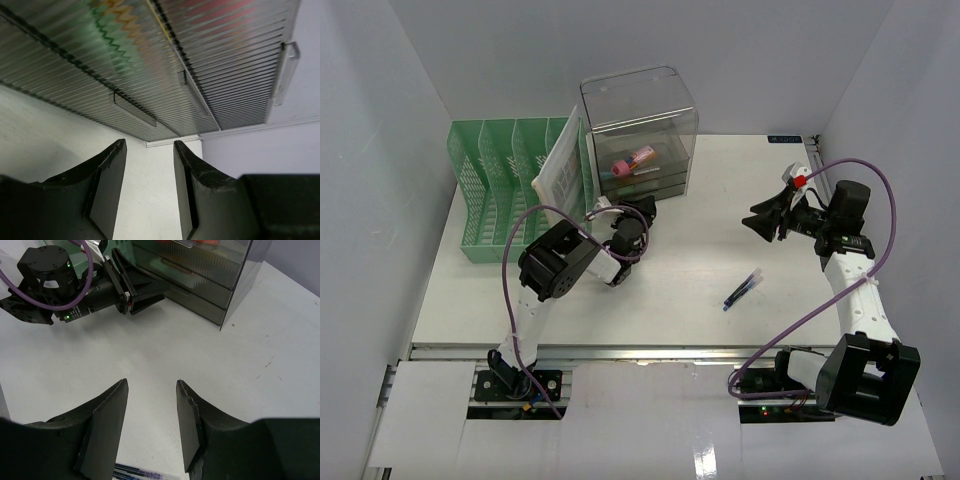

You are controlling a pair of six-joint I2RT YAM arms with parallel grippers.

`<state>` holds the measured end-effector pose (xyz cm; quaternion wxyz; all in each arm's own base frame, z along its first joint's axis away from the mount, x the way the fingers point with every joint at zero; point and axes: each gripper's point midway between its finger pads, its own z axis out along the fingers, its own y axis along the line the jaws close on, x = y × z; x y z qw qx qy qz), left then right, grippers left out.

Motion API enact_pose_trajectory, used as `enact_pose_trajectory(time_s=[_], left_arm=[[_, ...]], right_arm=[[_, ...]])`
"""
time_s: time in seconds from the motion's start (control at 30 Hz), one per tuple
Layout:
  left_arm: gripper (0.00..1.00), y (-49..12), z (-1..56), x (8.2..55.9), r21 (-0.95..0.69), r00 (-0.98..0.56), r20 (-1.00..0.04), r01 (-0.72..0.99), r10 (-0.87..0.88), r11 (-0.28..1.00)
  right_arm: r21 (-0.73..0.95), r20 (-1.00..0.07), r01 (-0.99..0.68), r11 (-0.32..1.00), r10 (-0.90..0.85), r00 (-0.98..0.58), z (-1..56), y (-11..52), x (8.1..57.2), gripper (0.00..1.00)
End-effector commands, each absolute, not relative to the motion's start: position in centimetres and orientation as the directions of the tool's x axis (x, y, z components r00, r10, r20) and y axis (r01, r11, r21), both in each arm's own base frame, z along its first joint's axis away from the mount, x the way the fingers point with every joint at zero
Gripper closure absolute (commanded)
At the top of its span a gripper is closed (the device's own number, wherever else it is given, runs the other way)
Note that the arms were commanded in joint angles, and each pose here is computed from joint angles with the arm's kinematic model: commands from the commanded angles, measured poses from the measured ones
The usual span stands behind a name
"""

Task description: Organize the desk

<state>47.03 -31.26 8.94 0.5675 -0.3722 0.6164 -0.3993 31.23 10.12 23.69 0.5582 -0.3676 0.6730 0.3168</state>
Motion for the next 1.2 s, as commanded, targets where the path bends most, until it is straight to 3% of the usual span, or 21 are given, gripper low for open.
enact_pose_trajectory(time_s=[0.0, 0.13, 0.67, 0.73, 0.87, 1.17], left_arm=[[0.45, -30.8, 9.1, 47.6, -0.917, -0.06, -0.393, -0.051, -0.918, 0.396], [0.41, -30.4, 9.2, 47.9, -0.906, -0.049, -0.412, -0.085, -0.91, 0.415], [0.48, -29.3, 8.3, 49.8, -0.915, -0.038, -0.387, -0.107, -0.921, 0.389], [0.51, -29.4, 8.3, 50.0, -0.917, -0.046, -0.382, -0.105, -0.923, 0.384], [0.68, -29.3, 7.9, 50.1, -0.924, -0.049, -0.361, -0.116, -0.931, 0.364], [0.88, -29.6, 7.9, 49.6, -0.937, -0.069, -0.331, -0.096, -0.941, 0.337]], right_arm=[[-0.002, -0.99, -0.866, 0.5, -0.125, -0.07, 24.5, 10.5, 30.6, 0.5], [0.003, -0.99, -0.869, 0.494, -0.122, -0.073, 24.5, 10.5, 30.6, 0.5], [0.005, -0.99, -0.869, 0.495, -0.122, -0.075, 24.3, 10.4, 30.6, 0.5], [0.005, -0.99, -0.87, 0.492, -0.122, -0.075, 24.3, 10.5, 30.5, 0.5], [0.004, -0.99, -0.87, 0.494, -0.121, -0.073, 24.3, 10.4, 30.5, 0.5], [0.007, -0.99, -0.871, 0.491, -0.118, -0.075, 24.2, 10.3, 30.5, 0.5]])
